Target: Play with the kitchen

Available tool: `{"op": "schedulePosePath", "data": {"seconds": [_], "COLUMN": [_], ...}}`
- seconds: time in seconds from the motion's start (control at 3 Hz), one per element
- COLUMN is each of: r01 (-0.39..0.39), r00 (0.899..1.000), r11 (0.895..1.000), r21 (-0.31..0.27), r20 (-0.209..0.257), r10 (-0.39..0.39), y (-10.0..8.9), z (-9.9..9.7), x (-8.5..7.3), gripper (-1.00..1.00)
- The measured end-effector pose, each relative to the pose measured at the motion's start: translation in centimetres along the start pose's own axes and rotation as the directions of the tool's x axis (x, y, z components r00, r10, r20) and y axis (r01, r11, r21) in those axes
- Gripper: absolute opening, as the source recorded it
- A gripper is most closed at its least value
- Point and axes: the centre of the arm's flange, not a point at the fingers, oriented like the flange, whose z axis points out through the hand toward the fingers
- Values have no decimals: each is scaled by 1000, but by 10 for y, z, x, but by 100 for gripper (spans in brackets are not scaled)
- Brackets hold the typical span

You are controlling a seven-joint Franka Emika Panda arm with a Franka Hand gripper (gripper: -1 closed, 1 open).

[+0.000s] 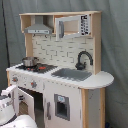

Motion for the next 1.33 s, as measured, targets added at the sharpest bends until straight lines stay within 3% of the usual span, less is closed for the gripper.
{"op": "schedulePosePath", "data": {"seconds": [0.67, 1.33], "r01": [-10, -17], "r00": [1000, 1000], "r11": [998, 991], "r21": [-56, -130], "r20": [-24, -27], "r10": [9, 14], "y": [-20, -42], "z": [-38, -63], "x": [10, 24], "gripper": [-100, -100]}}
